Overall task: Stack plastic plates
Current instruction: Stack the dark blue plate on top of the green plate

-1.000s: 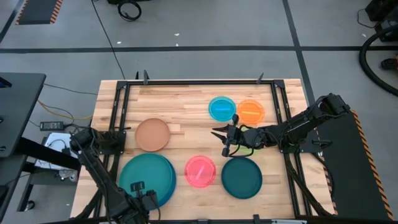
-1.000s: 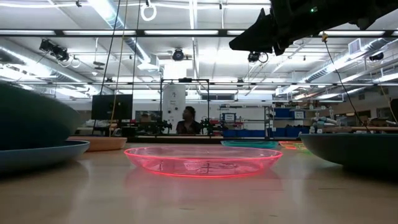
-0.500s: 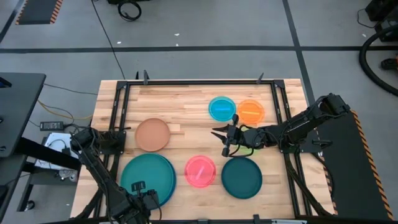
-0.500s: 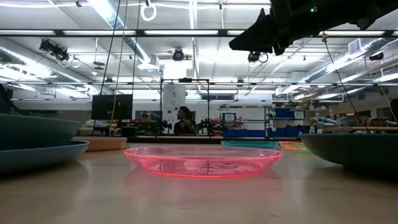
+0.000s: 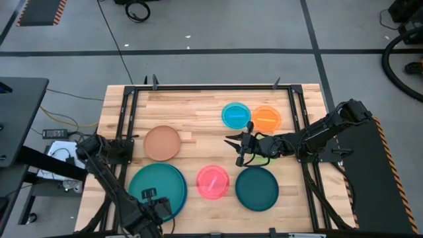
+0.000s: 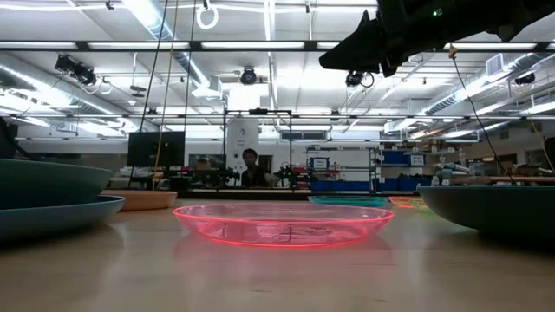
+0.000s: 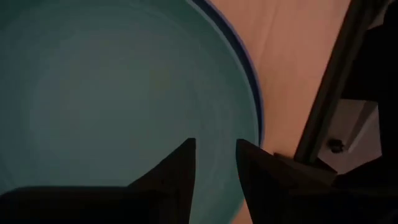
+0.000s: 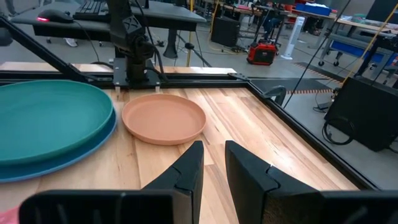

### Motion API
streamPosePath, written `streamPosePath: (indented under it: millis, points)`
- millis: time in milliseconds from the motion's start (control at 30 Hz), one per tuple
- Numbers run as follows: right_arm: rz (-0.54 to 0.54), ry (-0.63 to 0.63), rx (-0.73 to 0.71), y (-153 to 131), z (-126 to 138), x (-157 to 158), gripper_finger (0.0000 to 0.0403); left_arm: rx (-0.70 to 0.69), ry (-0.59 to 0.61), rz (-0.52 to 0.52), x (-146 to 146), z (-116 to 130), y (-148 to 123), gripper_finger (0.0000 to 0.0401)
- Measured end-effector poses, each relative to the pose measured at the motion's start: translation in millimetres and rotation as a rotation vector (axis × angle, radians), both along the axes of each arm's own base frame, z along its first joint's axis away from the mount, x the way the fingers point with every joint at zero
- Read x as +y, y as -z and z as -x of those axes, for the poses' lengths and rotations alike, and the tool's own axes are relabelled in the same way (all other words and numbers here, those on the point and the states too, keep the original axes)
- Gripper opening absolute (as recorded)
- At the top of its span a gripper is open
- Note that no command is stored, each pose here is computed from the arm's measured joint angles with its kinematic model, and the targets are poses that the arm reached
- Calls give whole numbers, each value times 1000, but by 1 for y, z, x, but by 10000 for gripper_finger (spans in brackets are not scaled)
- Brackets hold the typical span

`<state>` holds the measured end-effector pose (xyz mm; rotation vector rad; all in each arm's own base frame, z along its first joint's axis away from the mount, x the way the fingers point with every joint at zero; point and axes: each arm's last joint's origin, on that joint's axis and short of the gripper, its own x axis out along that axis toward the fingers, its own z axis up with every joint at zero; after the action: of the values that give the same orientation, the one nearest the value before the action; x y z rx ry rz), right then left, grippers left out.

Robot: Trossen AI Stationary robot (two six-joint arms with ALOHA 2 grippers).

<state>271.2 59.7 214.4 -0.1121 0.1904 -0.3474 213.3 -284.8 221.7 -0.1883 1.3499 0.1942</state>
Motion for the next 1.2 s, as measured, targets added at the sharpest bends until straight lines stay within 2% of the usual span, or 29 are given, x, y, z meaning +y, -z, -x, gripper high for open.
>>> streamPosePath:
  millis: [100,233,500,700,833,967,1033,1200]
  points:
    - [0,0,0,0,0,0,77,5,-13,-8,5,-5,0,123]
    - [3,-1,1,0,0,0,77,12,29,-43,10,-9,0,123]
    - [5,-2,2,0,0,0,77,11,107,-241,32,-16,-1,123]
    - [0,-31,5,0,0,1,77,7,114,-375,51,-27,-2,123]
    - [-18,-78,13,1,0,2,77,23,163,-413,65,-39,2,116]
    - [-46,-113,73,7,1,3,77,65,232,-439,80,-46,18,106]
    - [-60,-112,149,10,0,4,77,76,278,-452,87,-51,24,101]
    - [-123,-73,321,5,-1,8,77,-12,360,-441,103,-79,24,88]
